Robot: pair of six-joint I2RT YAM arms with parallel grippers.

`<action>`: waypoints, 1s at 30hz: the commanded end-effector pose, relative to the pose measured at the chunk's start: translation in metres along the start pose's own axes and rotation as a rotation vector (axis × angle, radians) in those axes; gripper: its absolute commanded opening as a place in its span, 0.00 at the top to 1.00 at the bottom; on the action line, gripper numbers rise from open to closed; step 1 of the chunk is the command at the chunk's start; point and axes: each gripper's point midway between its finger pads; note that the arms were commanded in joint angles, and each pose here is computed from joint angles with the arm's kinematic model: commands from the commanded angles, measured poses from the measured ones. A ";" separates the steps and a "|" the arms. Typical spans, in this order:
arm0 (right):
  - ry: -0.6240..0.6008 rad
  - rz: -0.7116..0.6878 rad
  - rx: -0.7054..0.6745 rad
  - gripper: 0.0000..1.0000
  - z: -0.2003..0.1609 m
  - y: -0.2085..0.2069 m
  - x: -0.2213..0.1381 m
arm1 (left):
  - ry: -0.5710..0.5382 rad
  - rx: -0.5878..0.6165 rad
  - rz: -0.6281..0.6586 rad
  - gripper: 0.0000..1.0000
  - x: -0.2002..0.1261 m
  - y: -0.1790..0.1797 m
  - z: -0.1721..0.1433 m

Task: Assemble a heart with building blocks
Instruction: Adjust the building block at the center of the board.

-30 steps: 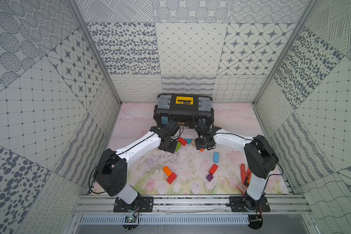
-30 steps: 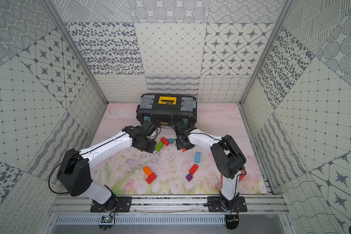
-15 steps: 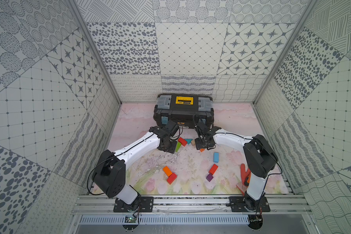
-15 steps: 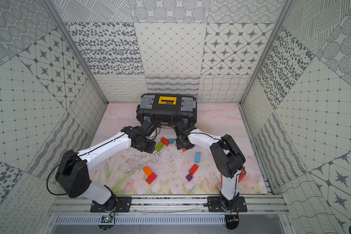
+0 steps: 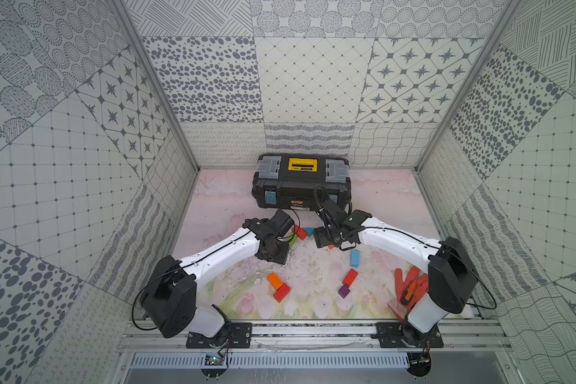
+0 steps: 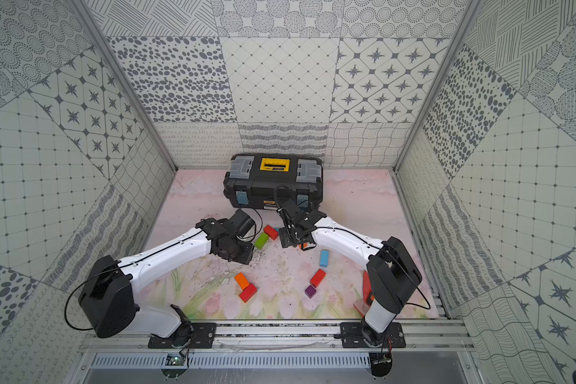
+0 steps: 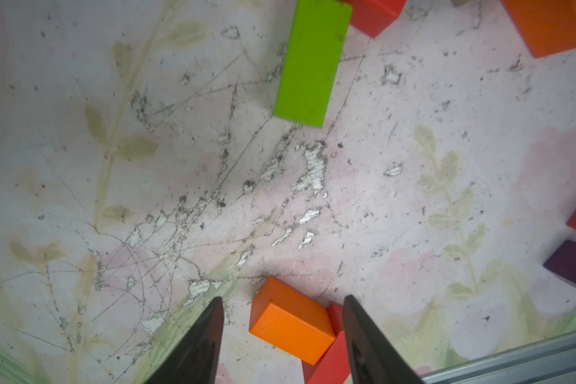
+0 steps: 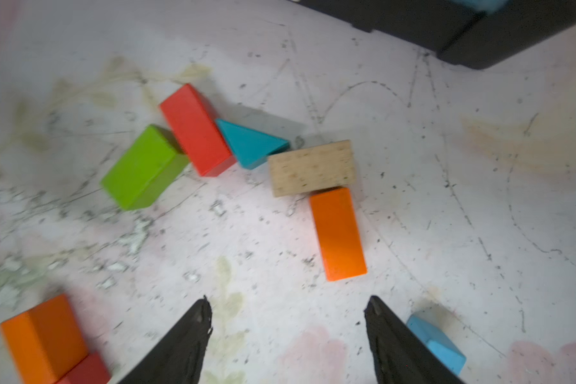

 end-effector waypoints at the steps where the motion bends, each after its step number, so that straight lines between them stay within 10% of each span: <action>1: 0.021 0.053 -0.096 0.21 -0.019 0.037 -0.010 | 0.005 -0.241 0.104 0.43 -0.006 0.035 -0.031; 13: 0.029 -0.012 -0.047 0.19 -0.036 0.037 -0.008 | 0.066 -0.424 -0.067 0.39 0.002 0.024 -0.059; 23: -0.022 -0.097 0.049 0.19 -0.022 0.002 -0.024 | -0.033 -0.429 -0.084 0.58 0.029 0.008 0.020; 30: -0.031 -0.088 0.097 0.19 -0.032 -0.016 -0.032 | -0.006 -0.451 -0.148 0.53 0.054 -0.005 0.047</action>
Point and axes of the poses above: each gripper's point midway between its finger pads, its own x axis out along the fingers, its own y axis along the line the jaws close on, z = x × y, and after that the axes turned 10 degrees about -x, right-handed
